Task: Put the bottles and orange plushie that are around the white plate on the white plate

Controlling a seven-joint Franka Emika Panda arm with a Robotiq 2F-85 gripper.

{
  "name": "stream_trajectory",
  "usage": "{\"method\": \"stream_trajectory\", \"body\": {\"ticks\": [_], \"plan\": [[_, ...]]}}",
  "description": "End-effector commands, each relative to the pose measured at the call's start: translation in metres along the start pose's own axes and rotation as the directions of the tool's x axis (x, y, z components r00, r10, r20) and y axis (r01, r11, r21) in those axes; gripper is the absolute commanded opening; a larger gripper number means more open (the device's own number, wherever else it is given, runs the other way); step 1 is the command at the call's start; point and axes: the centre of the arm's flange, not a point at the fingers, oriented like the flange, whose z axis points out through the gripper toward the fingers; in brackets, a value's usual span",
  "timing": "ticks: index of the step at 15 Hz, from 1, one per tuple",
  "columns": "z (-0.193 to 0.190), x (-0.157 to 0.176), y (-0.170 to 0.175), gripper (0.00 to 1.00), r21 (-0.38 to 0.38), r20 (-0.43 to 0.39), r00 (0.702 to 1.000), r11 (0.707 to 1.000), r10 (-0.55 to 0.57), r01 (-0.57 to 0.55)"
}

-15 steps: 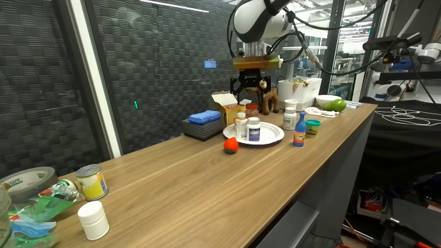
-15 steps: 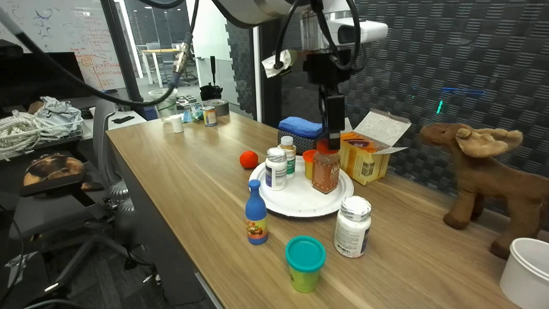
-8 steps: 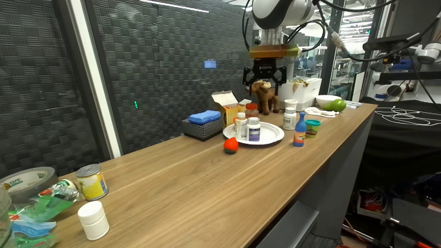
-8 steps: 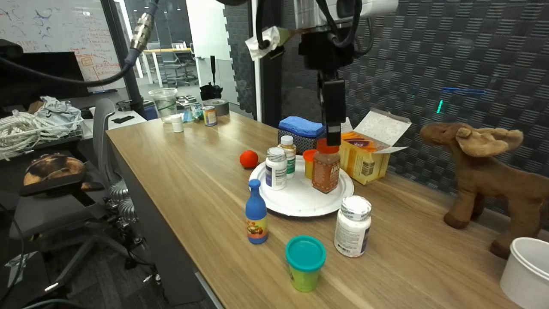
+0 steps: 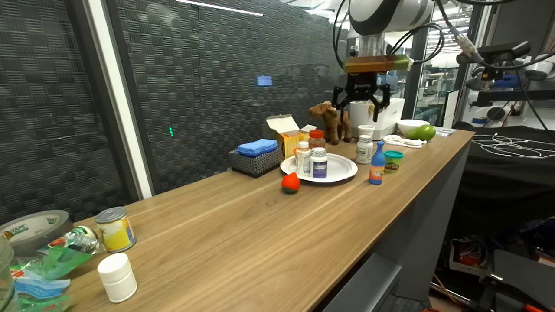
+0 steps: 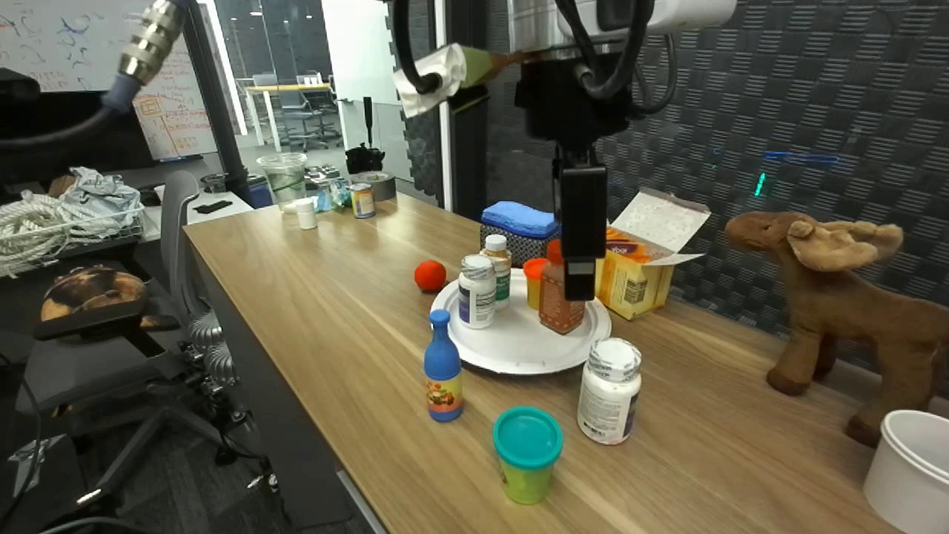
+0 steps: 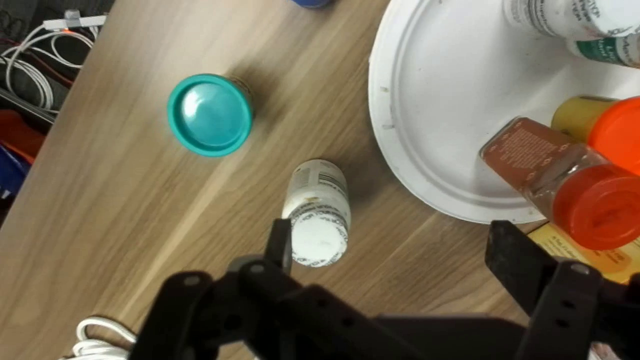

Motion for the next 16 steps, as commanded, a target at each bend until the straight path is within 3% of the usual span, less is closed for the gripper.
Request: {"method": "stream_trajectory", "body": {"ticks": [1,16], "plan": [[0.002,-0.002,0.025,1.0,0.011,-0.016,1.0,1.0,0.014,-0.014],[0.043,0.028,0.025,1.0,-0.008,0.065,0.997,0.999,0.048,-0.047]]}}
